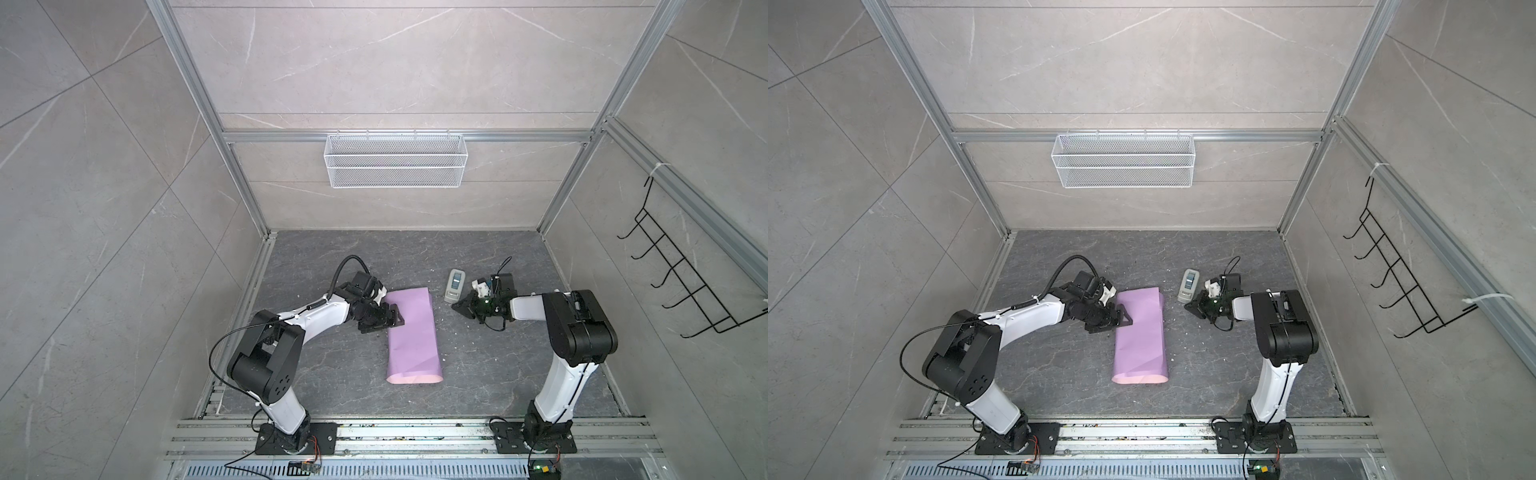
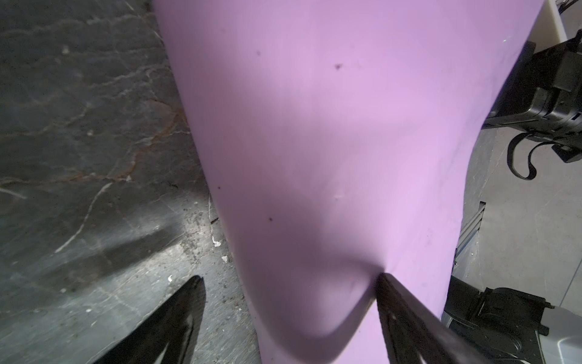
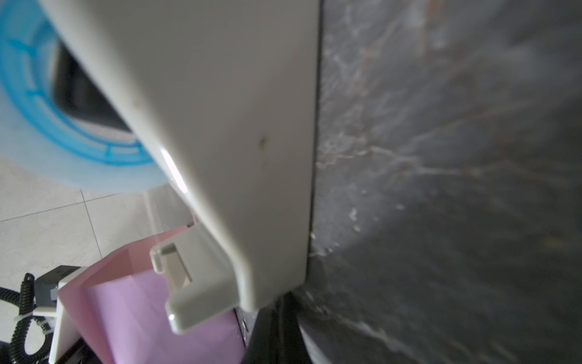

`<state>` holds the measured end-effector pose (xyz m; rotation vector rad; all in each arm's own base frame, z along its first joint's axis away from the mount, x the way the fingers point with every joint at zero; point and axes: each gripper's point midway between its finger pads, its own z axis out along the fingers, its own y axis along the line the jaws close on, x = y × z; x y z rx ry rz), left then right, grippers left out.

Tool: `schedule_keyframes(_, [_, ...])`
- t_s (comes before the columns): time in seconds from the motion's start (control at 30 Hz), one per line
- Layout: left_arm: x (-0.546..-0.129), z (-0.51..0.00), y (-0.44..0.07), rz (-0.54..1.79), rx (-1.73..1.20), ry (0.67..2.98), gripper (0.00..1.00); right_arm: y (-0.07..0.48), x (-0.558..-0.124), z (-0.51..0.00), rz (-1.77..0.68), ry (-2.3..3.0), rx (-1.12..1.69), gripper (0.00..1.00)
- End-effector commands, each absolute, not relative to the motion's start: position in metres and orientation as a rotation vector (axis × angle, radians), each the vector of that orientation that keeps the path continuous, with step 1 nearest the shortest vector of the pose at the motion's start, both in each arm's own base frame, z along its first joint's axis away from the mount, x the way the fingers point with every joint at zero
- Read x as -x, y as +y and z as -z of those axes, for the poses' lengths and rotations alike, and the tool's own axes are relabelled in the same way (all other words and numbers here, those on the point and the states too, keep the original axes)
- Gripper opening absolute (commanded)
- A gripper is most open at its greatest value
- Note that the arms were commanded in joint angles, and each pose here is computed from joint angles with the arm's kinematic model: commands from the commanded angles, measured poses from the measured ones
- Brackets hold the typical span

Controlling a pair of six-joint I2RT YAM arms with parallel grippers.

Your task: Wrap the gift box in paper

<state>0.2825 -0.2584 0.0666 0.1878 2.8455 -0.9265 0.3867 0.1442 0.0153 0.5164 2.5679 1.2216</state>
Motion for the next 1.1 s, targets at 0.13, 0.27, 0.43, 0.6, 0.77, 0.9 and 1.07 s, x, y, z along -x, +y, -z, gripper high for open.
schedule_keyframes(0.13, [-0.269, -0.044, -0.246, 0.823, -0.202, 2.936, 0.86, 0.137, -0.372, -0.032, -1.175, 2.562, -0.47, 0.0])
schedule_keyframes(0.27, [-0.269, -0.043, -0.247, 0.823, -0.203, 2.937, 0.86, 0.142, -0.366, -0.075, -1.242, 2.399, -0.427, 0.0])
schedule_keyframes(0.43, [-0.268, -0.042, -0.247, 0.823, -0.2, 2.942, 0.86, 0.157, -0.347, -0.119, -1.182, 2.257, -0.405, 0.0])
schedule_keyframes(0.6, [-0.268, -0.042, -0.247, 0.823, -0.2, 2.942, 0.86, 0.184, -0.332, -0.147, -1.096, 2.143, -0.395, 0.0])
schedule_keyframes(0.77, [-0.268, -0.041, -0.247, 0.824, -0.2, 2.943, 0.86, 0.213, -0.321, -0.151, -0.997, 2.083, -0.383, 0.0])
schedule_keyframes(0.9, [-0.268, -0.042, -0.247, 0.825, -0.202, 2.942, 0.86, 0.234, -0.315, -0.145, -0.928, 2.048, -0.365, 0.0])
schedule_keyframes(1.07, [-0.267, -0.042, -0.247, 0.826, -0.203, 2.943, 0.86, 0.246, -0.313, -0.134, -0.866, 2.021, -0.364, 0.0])
